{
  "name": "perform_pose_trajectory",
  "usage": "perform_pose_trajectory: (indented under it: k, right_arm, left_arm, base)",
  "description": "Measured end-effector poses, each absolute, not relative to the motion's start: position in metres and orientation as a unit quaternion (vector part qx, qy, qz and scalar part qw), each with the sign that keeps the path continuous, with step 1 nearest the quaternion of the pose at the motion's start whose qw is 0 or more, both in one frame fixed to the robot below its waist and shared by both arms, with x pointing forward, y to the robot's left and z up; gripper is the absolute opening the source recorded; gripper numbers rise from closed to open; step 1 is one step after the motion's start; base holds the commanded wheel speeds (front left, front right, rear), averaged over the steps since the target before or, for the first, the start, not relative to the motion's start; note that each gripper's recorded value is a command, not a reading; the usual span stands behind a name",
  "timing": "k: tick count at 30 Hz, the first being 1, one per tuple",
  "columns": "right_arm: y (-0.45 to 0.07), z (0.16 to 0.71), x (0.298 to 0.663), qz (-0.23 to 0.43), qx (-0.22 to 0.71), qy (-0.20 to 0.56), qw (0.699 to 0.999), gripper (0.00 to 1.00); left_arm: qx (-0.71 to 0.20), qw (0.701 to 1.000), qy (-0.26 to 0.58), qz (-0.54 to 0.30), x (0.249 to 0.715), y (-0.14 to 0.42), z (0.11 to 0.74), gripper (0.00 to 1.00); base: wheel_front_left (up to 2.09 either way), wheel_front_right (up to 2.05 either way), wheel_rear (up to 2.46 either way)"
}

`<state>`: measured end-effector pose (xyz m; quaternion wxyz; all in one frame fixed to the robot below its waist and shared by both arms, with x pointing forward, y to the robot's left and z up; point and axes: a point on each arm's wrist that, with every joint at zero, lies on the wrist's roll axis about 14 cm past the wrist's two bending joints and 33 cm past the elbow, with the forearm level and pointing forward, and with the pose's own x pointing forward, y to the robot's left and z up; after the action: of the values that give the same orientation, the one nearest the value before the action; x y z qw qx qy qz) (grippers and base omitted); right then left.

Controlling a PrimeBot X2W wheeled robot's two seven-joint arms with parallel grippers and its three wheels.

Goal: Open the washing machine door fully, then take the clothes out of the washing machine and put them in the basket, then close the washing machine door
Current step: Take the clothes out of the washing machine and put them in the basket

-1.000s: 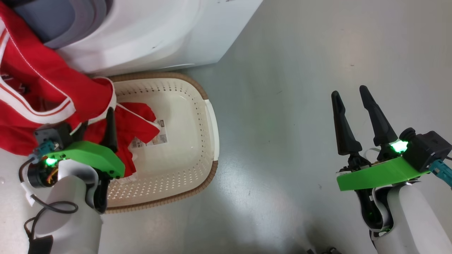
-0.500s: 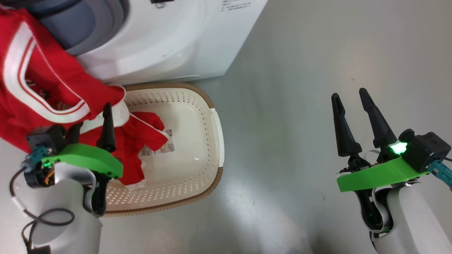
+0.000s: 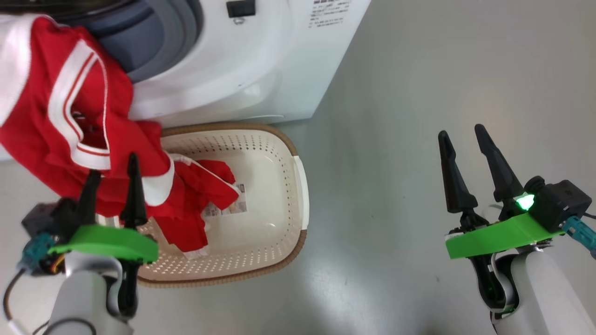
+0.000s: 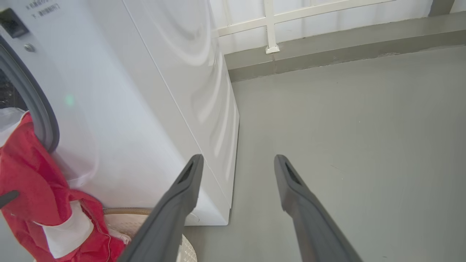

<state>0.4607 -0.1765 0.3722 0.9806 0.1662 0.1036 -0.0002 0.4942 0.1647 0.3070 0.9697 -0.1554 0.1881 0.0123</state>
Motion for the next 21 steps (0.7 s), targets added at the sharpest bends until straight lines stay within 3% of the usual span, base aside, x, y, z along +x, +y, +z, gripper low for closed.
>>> perform_pose_trajectory:
  k: [21]
  right_arm:
    - [-0.167, 0.389, 0.448, 0.015, 0.163, 0.096, 0.982, 1.0]
  left_arm:
    - [-0.101, 0.99, 0.095, 0.015, 0.452, 0.191, 0.383, 1.0]
  base:
    - [0.0, 0.0, 0.0]
